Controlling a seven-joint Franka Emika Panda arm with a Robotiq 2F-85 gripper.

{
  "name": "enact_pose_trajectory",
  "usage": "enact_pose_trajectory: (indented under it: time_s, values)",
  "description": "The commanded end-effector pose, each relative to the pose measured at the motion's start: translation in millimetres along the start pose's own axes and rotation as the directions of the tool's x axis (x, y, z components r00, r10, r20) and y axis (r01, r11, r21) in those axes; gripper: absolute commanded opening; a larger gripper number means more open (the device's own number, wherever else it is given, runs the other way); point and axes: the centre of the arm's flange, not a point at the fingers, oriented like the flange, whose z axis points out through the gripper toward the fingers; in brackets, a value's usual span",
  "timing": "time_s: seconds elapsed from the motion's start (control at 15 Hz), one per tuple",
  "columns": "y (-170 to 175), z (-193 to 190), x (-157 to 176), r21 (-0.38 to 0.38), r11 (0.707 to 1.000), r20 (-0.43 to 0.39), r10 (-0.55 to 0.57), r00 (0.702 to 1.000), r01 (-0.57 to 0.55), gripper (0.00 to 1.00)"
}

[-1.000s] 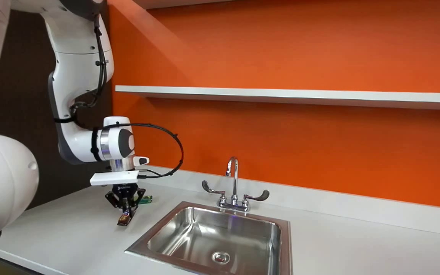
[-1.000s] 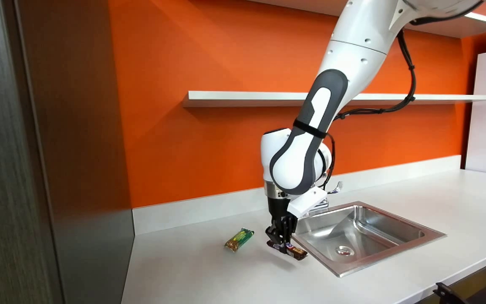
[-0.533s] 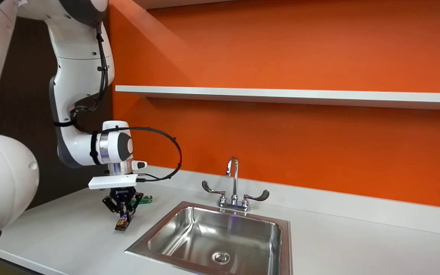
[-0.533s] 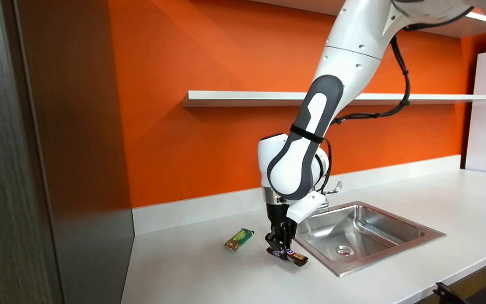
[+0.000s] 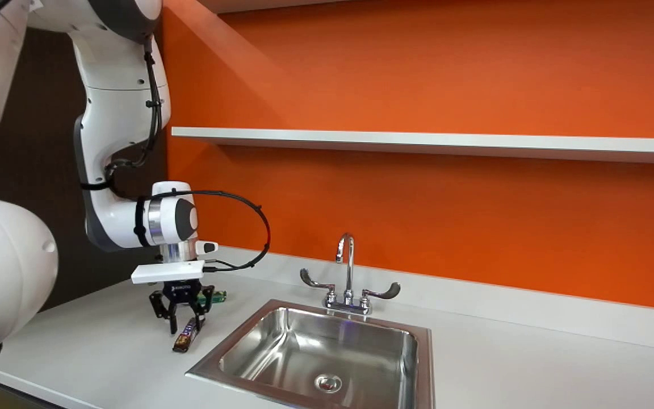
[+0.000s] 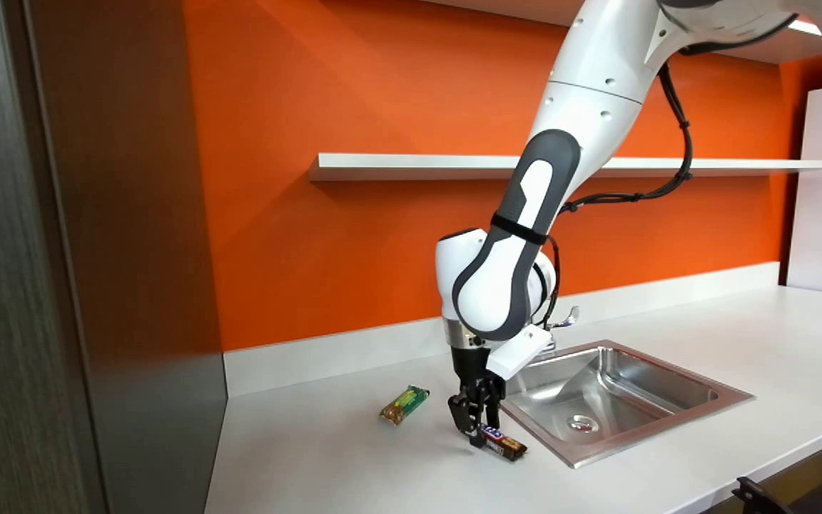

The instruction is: Pick up the pack of the snack from the sink and put it on the left side of the kitchen unit base top

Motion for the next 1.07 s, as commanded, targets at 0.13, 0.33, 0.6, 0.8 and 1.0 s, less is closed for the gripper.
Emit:
enact_pose_trajectory:
  time_s: [0.13, 0.33, 0.6, 0.8, 1.0]
  values:
    - [5.3, -13.9, -3.0, -0.011, 1.000, -0.004, 0.007, 1.000, -0.007, 1.00]
    - [11.6, -21.9, -8.0, 0.000, 0.999, -0.026, 0.048, 0.999, -0.048, 1.00]
    - [25.3, -35.7, -21.4, 0.013, 0.989, -0.079, 0.149, 0.986, -0.149, 1.00]
    - [36.5, -44.0, -38.0, 0.032, 0.971, -0.124, 0.238, 0.963, -0.236, 1.00]
    - [45.1, -48.0, -56.5, 0.060, 0.945, -0.161, 0.327, 0.931, -0.322, 1.00]
